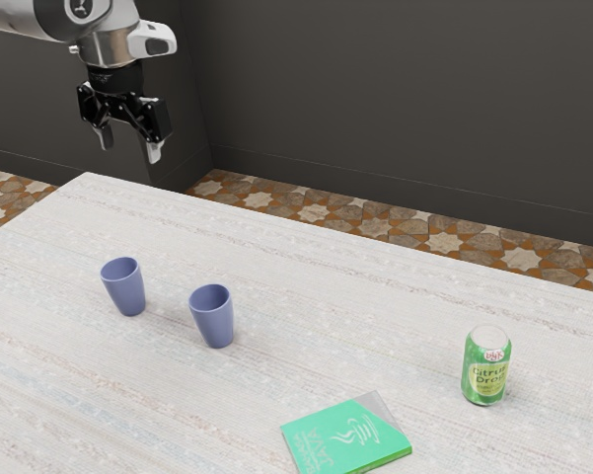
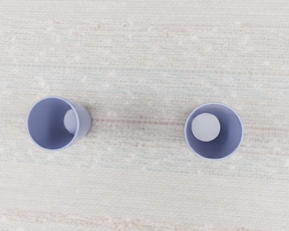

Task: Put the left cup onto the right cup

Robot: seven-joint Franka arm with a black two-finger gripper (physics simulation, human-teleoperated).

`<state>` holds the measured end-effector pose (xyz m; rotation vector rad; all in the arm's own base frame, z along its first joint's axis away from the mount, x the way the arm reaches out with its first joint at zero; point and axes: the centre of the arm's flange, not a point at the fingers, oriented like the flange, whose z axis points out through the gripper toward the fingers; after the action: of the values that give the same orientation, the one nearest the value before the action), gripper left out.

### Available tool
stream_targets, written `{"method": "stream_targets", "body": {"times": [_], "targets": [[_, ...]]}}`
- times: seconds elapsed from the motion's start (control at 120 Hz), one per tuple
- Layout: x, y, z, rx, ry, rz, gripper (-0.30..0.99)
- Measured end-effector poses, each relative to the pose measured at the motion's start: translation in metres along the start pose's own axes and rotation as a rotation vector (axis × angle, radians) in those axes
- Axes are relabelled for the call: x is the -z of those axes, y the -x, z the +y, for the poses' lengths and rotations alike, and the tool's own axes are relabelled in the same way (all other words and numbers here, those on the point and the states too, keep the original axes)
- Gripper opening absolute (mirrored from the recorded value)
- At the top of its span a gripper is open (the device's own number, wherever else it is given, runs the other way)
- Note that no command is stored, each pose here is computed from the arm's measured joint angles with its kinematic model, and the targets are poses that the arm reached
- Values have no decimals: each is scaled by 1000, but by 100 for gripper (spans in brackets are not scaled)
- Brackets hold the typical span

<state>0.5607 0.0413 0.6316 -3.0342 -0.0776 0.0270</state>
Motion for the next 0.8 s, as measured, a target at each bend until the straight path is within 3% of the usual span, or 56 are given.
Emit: {"method": "stream_targets", "body": {"times": [0.133, 0.475, 0.8], "targets": [[-8, -3, 1, -2, 0, -6, 69], [-132, 9, -19, 8, -34, -84, 69], [-191, 1, -61, 30, -42, -2, 69]]}}
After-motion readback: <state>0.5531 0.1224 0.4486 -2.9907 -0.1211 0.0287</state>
